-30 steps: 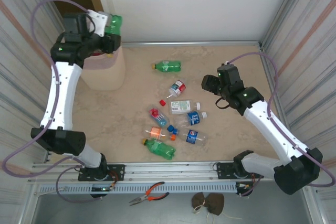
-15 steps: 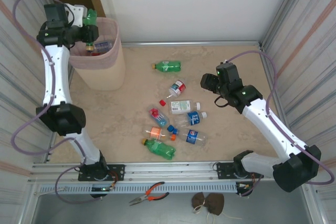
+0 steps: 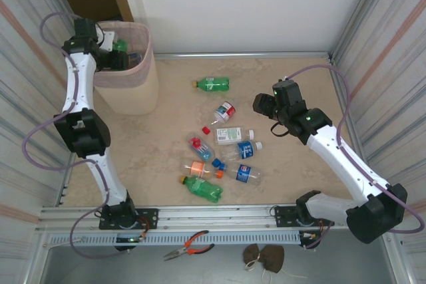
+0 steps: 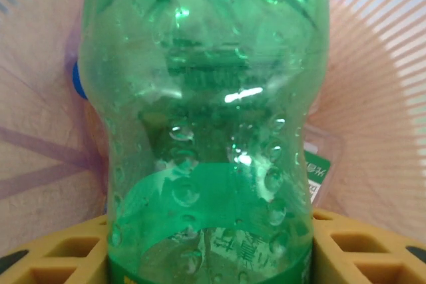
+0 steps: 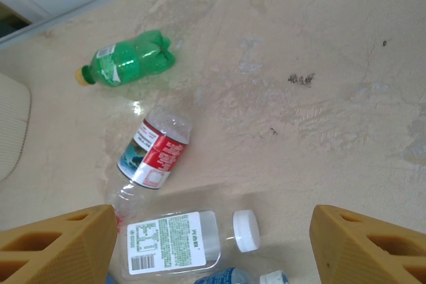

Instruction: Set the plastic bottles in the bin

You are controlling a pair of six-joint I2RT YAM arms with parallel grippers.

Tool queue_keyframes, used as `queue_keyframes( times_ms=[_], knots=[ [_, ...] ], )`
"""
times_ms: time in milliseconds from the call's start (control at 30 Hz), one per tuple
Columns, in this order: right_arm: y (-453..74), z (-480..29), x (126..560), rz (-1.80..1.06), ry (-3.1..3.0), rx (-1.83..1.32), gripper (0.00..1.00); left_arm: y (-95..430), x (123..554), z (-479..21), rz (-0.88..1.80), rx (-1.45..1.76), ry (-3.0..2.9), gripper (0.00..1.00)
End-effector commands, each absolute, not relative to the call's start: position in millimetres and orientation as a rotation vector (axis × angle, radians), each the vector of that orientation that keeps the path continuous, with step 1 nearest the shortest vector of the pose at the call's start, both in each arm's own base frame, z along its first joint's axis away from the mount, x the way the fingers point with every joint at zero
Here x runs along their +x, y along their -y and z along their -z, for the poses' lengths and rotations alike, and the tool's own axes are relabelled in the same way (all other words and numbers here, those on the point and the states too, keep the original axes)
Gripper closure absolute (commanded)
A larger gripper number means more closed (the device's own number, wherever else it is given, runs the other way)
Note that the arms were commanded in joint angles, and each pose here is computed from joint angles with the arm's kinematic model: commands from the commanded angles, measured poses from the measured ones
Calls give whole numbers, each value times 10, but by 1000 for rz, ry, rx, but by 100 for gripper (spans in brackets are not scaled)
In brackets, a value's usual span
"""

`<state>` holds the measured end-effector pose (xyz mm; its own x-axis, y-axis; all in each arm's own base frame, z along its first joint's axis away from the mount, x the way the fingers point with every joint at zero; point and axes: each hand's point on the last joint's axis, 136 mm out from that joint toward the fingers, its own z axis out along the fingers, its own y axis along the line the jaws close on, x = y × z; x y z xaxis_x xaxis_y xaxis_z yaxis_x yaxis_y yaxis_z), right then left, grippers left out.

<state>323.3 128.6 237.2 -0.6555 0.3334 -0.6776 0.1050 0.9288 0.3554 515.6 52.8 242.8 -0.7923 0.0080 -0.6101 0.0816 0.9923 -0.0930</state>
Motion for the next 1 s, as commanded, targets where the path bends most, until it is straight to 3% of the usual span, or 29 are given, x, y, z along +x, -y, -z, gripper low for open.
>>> queue_keyframes(
  times_ms=[0, 400, 967],
  knots=[
    [-1296, -2437, 3219, -382, -2269, 335, 25, -586, 5072, -2173, 153, 22, -2566, 43],
    [-1312, -2411, 3215, -385, -2281, 330, 25, -549, 5027, -2439, 163, 23, -2504, 27],
    [-1421, -2431, 3445, -398, -2269, 187, 21, -277, 4665, -3381, 204, 85, -2306, 28]
  ],
)
